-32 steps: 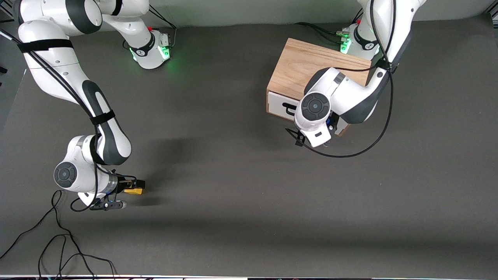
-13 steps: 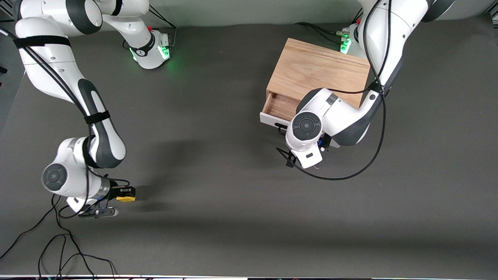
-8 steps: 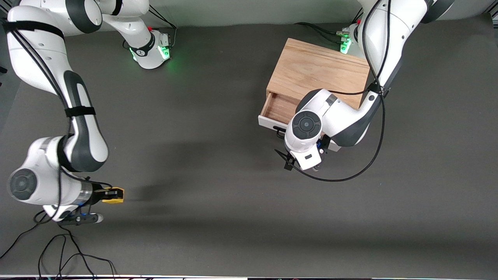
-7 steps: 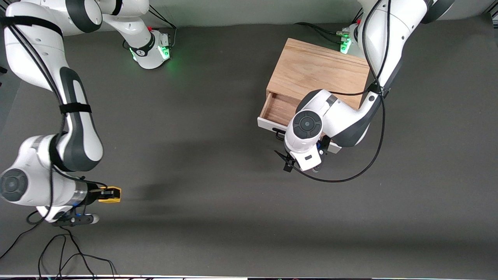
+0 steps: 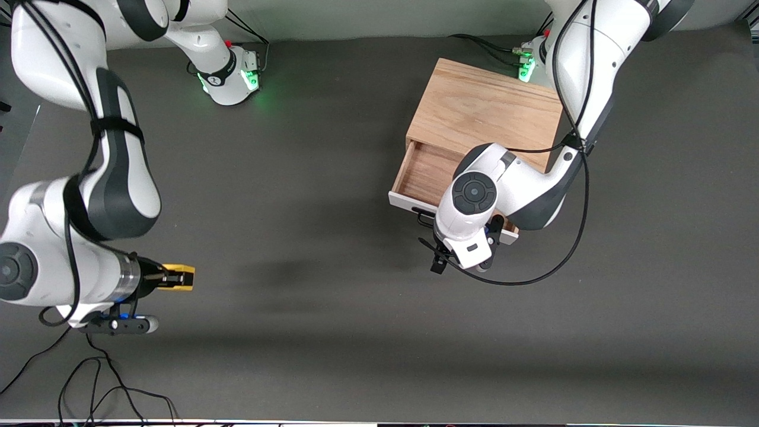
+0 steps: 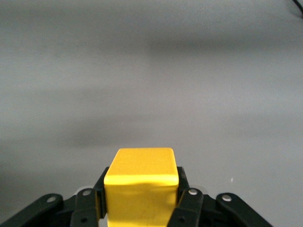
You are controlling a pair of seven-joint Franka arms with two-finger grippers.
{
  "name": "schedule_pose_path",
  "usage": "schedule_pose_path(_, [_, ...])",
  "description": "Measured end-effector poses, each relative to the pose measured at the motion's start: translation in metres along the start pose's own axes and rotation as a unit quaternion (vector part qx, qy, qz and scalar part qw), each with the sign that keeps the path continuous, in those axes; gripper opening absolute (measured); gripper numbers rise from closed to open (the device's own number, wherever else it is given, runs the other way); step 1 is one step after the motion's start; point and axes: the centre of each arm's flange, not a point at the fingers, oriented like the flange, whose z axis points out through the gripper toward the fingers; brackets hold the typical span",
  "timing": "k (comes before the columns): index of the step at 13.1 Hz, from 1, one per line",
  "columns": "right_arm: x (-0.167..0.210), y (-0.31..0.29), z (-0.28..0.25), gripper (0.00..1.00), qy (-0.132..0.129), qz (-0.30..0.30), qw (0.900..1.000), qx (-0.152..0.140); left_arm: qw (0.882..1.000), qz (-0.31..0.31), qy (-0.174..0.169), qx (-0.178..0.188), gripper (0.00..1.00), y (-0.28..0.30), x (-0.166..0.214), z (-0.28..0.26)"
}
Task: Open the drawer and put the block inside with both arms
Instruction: 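Lift the yellow cube with the right gripper and carry it over the drawer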
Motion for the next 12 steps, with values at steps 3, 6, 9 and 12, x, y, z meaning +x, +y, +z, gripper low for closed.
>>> schedule_pose_path(3, [-0.032,-0.005,-0.053,0.55,0.000,0.009,1.000,0.006,1.000,-0.001,-0.006,-0.022,1.00,0.008,0.000,-0.007])
schedule_pose_path(6, [-0.051,-0.014,-0.082,0.55,0.002,0.032,0.999,0.035,0.998,-0.001,-0.014,-0.067,1.00,0.026,0.001,-0.021])
schedule_pose_path(9, [-0.067,-0.048,-0.095,0.55,-0.003,0.068,0.996,0.056,0.996,-0.004,-0.010,-0.092,1.00,0.039,0.009,-0.046])
schedule_pose_path(12, [-0.096,-0.123,-0.098,0.55,-0.014,0.110,0.992,0.065,0.997,0.012,0.007,-0.078,1.00,0.044,0.060,-0.102])
